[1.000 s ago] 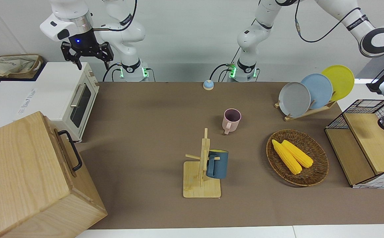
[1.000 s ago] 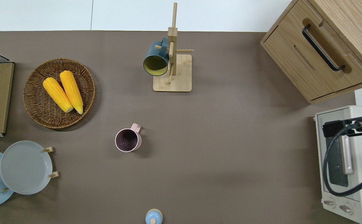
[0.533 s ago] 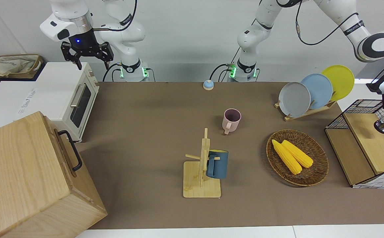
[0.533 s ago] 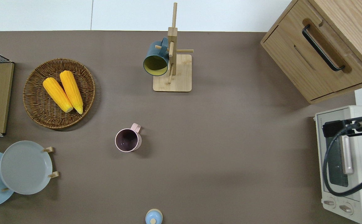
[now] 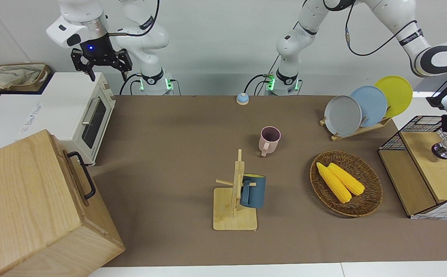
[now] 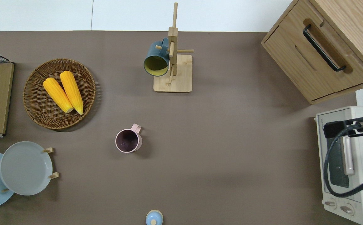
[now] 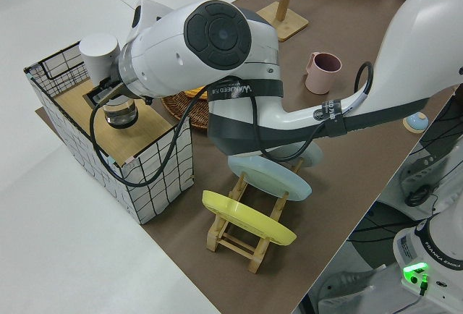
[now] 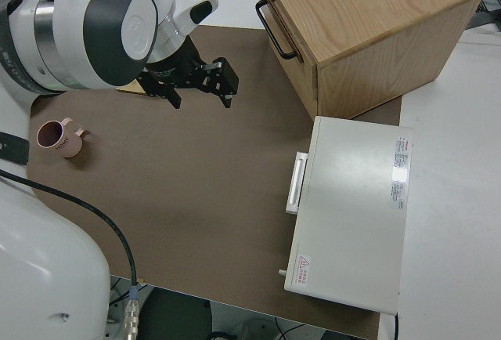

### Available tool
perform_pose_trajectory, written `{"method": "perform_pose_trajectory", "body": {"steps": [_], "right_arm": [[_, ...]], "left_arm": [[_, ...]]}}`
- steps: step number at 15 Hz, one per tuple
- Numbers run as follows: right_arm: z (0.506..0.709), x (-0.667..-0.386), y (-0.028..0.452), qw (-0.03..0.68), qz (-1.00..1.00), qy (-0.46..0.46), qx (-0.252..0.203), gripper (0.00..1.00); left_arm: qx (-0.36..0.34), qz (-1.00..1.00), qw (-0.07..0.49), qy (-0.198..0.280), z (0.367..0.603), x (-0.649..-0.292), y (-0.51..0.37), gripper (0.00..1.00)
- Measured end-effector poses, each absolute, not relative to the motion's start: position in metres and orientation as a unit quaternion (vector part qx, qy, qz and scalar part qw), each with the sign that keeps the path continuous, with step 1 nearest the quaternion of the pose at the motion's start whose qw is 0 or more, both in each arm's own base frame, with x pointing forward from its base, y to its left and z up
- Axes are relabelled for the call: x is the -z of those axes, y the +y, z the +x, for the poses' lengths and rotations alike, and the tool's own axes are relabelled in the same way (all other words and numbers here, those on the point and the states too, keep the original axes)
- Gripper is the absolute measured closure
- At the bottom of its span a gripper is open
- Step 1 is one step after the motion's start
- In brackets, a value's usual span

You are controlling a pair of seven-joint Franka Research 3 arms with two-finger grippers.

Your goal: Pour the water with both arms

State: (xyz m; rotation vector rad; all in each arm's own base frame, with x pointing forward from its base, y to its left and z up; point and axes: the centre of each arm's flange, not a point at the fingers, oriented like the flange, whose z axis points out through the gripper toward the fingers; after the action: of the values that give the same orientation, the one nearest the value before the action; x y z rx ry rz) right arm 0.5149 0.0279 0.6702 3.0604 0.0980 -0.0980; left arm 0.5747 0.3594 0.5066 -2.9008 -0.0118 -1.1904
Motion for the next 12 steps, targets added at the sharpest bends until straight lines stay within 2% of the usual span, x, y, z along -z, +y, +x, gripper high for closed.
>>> {"method": "perform_pose_trajectory", "body": {"steps": [12], "right_arm": [[0.515,-0.670,0.028,0.039,0.998,0.032,0.032,0.00]], "left_arm": [[0.377,-0.926,-0.007,0.004,0.575,-0.481,0.368,0.37]]}}
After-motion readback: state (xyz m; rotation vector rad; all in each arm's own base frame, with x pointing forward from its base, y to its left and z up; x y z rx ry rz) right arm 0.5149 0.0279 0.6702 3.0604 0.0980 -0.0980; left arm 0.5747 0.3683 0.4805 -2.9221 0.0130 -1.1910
